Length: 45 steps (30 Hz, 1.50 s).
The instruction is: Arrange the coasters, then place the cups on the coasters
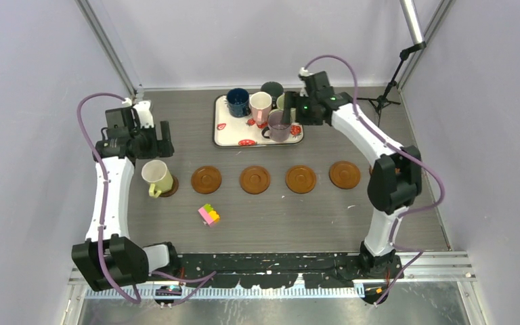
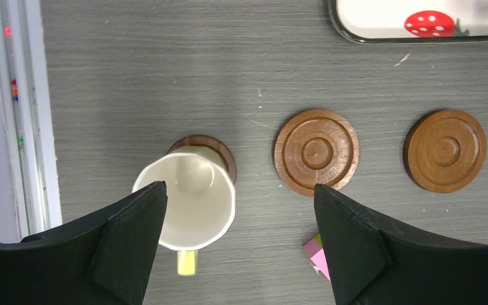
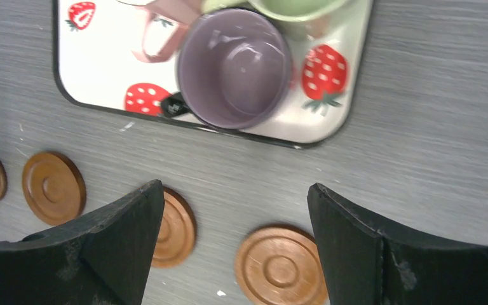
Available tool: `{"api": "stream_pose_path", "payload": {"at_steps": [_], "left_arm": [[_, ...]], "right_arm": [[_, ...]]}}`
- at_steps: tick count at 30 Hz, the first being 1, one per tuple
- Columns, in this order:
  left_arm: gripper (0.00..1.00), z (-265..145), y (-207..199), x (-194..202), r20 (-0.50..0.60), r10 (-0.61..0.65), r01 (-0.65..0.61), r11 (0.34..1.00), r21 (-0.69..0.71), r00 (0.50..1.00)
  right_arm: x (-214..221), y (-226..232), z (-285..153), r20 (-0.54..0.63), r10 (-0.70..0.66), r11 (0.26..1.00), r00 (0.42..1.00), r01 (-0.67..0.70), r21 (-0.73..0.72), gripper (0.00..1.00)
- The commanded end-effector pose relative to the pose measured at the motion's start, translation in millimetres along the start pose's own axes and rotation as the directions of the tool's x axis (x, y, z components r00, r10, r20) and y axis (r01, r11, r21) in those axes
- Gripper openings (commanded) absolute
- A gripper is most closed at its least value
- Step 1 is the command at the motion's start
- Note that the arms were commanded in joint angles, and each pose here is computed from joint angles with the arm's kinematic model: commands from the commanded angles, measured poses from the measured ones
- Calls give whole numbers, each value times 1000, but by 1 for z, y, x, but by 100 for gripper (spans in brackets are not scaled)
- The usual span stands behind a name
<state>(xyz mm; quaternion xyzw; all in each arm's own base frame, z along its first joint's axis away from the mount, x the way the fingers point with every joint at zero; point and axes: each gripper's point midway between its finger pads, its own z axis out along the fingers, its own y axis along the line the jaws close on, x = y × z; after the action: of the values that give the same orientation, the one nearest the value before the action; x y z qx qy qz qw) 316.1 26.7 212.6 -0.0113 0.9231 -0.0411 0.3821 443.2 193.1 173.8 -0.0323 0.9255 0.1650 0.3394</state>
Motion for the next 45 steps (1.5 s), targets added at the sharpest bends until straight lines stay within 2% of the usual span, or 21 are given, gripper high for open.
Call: {"api": "stream_pose_path", "payload": {"at_steps": [1, 5, 9, 13, 18, 22, 28, 45], "left_arm": [[87, 0, -35, -29, 108, 66, -74, 995, 72, 992], [88, 25, -98, -45, 90, 269, -281, 947, 156, 959], [86, 61, -174, -51, 72, 462, -464, 845, 267, 884], [82, 106, -228, -49, 8, 553, -523, 784, 333, 833], [75, 150, -277, -44, -35, 598, -535, 740, 408, 801], [70, 172, -300, -35, -21, 617, -550, 717, 429, 787], [62, 193, -314, -20, -36, 630, -555, 708, 437, 776], [46, 223, -348, -9, -26, 639, -571, 704, 422, 768]], "right_arm": [[-24, 8, 8, 49, 55, 995, 997, -59, 85, 88], [-24, -1, 7, 46, 47, 993, 998, -51, 108, 89], [-20, -28, -7, 47, 77, 988, 996, -83, 128, 89], [-12, -54, -24, 43, 107, 983, 993, -112, 142, 89], [1, -78, -45, 41, 134, 979, 990, -139, 147, 90], [9, -95, -55, 45, 172, 974, 984, -176, 139, 90], [17, -112, -60, 47, 213, 968, 976, -217, 127, 90], [22, -139, -62, 54, 313, 943, 948, -317, 106, 90]]}}
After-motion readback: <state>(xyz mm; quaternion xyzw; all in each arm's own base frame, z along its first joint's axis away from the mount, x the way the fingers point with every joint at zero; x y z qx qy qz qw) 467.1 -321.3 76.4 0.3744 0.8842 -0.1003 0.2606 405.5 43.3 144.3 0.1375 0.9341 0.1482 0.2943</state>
